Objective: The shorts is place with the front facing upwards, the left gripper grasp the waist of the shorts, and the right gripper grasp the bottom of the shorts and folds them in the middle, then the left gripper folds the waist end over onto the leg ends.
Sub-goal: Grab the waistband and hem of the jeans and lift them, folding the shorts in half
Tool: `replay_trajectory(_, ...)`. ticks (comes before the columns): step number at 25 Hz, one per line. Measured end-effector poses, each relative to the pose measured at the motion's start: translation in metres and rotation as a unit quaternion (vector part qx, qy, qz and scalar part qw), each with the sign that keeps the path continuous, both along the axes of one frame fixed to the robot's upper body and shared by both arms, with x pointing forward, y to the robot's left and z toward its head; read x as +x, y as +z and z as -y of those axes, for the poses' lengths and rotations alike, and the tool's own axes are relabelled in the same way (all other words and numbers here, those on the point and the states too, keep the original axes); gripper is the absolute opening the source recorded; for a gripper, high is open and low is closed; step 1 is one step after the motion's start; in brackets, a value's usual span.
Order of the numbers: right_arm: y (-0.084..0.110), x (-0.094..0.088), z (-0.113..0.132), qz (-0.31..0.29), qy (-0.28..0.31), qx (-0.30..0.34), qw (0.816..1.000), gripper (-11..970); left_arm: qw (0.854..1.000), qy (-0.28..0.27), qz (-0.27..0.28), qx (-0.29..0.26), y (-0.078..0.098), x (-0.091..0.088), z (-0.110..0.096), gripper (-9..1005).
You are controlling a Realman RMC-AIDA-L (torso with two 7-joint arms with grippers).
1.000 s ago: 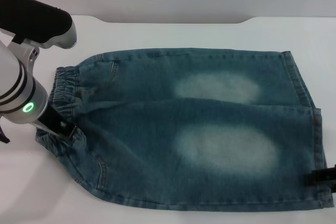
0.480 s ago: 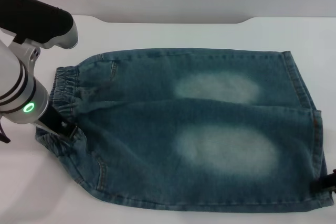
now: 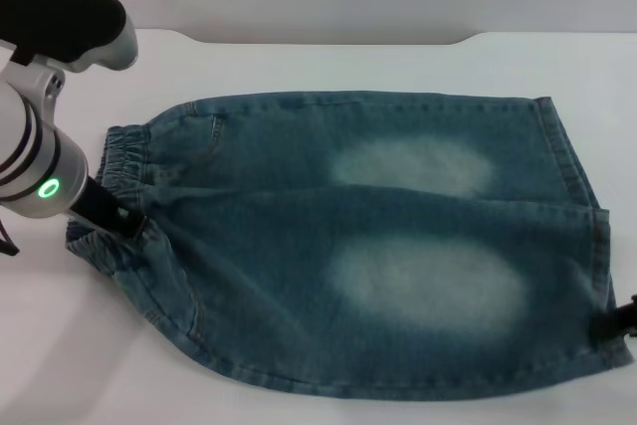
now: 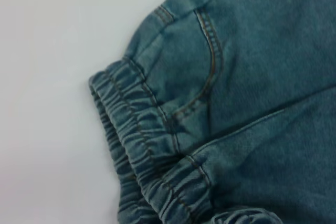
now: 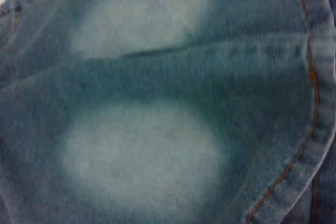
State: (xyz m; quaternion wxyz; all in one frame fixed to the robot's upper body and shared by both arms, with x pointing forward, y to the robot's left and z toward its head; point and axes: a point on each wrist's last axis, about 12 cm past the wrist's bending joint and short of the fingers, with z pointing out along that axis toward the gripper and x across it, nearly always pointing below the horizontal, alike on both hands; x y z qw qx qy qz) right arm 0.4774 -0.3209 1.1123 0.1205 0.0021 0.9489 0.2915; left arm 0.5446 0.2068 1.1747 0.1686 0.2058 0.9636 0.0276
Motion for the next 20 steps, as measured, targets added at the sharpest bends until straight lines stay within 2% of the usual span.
replay_trajectory(6, 0.028, 0.007, 0.004, 0.064, 0.001, -0.025, 0.998, 24, 0.999, 0.012, 0.027, -0.014, 0.004, 0.004, -0.007, 70)
replay_trajectory(15, 0.082, 0.020, 0.026, 0.190, -0.032, -0.055, 0.980, 46, 0.995, 0.035, 0.084, -0.039, 0.007, 0.012, -0.023, 70)
replay_trajectory(20, 0.090, 0.030, 0.029, 0.232, -0.040, -0.064, 0.970, 58, 0.991, 0.037, 0.116, -0.052, 0.007, 0.019, -0.026, 71)
